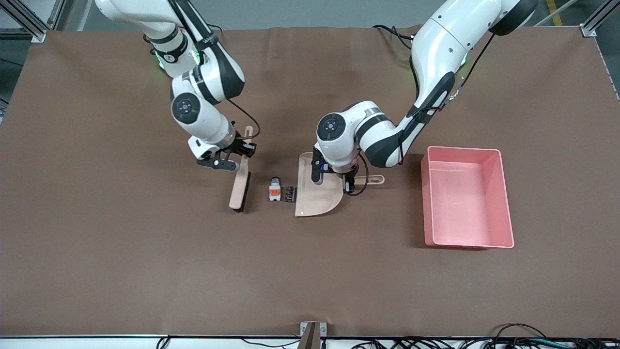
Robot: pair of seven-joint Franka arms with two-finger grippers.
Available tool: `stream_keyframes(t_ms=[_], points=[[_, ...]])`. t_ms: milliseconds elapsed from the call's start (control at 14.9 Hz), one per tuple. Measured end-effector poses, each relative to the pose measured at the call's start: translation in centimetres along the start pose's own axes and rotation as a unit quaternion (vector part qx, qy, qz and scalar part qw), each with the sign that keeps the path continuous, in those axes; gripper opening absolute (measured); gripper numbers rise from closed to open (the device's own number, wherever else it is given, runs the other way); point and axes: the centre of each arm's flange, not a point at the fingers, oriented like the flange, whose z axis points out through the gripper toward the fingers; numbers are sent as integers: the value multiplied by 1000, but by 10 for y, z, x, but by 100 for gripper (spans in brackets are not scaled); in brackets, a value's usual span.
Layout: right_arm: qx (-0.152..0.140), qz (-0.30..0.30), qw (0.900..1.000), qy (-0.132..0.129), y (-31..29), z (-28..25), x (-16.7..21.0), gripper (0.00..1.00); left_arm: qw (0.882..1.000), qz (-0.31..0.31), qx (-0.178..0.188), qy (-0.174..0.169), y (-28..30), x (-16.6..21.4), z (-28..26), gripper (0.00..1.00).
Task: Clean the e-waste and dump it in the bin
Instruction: 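Move the brush with the right gripper behind the capacitor and button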
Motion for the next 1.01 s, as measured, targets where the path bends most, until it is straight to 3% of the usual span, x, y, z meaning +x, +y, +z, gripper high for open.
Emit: stream_keyframes(t_ms=[402,1006], points=[[-6,-5,1000,-3,-42,30,-11,26,1000,-9,1,-1,3,4,-1,33],[-6,-7,1000,-1,-52,36,-8,26,1000,-14,-1,-3,2,5,-1,33]])
